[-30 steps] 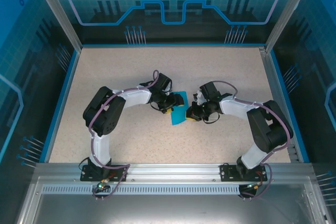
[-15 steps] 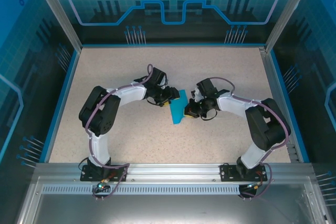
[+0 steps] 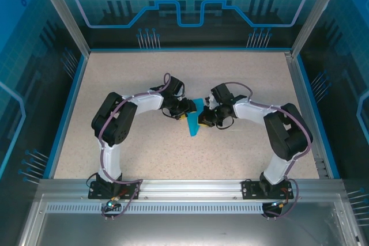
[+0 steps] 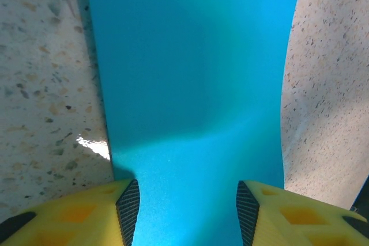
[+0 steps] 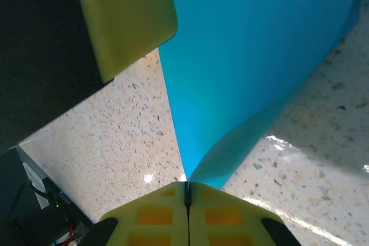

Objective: Fold a paper plane with a square sheet of paper (pick it up from the middle)
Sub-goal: Third fold the triangle at the center of the table.

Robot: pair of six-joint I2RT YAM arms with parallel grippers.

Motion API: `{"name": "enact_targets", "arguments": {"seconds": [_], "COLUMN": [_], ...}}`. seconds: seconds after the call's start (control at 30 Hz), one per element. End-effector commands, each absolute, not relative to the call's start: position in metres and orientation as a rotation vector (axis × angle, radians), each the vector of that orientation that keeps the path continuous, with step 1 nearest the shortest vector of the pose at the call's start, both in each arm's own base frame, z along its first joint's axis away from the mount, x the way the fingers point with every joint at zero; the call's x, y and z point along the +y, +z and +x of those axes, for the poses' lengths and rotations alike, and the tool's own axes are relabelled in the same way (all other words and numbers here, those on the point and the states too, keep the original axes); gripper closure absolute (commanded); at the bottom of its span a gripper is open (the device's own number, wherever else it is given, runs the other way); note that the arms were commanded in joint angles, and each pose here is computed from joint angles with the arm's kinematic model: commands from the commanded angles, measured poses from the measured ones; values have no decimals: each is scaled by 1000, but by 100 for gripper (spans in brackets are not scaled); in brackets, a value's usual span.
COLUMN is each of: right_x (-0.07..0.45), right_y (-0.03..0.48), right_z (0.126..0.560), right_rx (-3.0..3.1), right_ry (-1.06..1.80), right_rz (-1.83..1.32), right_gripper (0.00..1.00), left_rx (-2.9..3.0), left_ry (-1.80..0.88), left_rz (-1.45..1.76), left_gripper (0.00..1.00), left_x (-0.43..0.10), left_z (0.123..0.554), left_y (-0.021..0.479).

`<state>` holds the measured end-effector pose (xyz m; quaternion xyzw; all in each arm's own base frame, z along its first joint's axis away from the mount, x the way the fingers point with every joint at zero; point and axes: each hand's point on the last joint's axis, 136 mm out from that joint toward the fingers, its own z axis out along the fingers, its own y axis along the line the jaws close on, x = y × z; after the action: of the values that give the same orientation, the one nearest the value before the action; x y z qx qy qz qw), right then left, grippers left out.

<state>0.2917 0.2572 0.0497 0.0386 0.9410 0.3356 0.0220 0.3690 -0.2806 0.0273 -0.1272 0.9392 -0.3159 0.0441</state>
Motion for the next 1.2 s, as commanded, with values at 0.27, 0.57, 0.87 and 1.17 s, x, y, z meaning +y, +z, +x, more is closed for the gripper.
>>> {"name": "enact_targets", "arguments": {"seconds": [0.27,0.57,0.87,1.17], "right_x": [275,280,284,285], "right_y": [49,42,34,29], "right_z": [311,314,317,318], "right_rx": [2862,2870,2888,2904], "right_ry": [1058,1055,1044,1034], "right_rz": [144,126,107,100], "right_gripper": [94,94,94,94], "left_rx": [2923,2930,2936,2937], "left_ry": [-907,-908,-899,-902], "left_rz": [-393,-400,-407,-406], "left_gripper": [48,57,58,58], "left_x": [-275,-275,-274,-274], "left_z": [365,364,362,362], "left_y": [16,14,11,11]}}
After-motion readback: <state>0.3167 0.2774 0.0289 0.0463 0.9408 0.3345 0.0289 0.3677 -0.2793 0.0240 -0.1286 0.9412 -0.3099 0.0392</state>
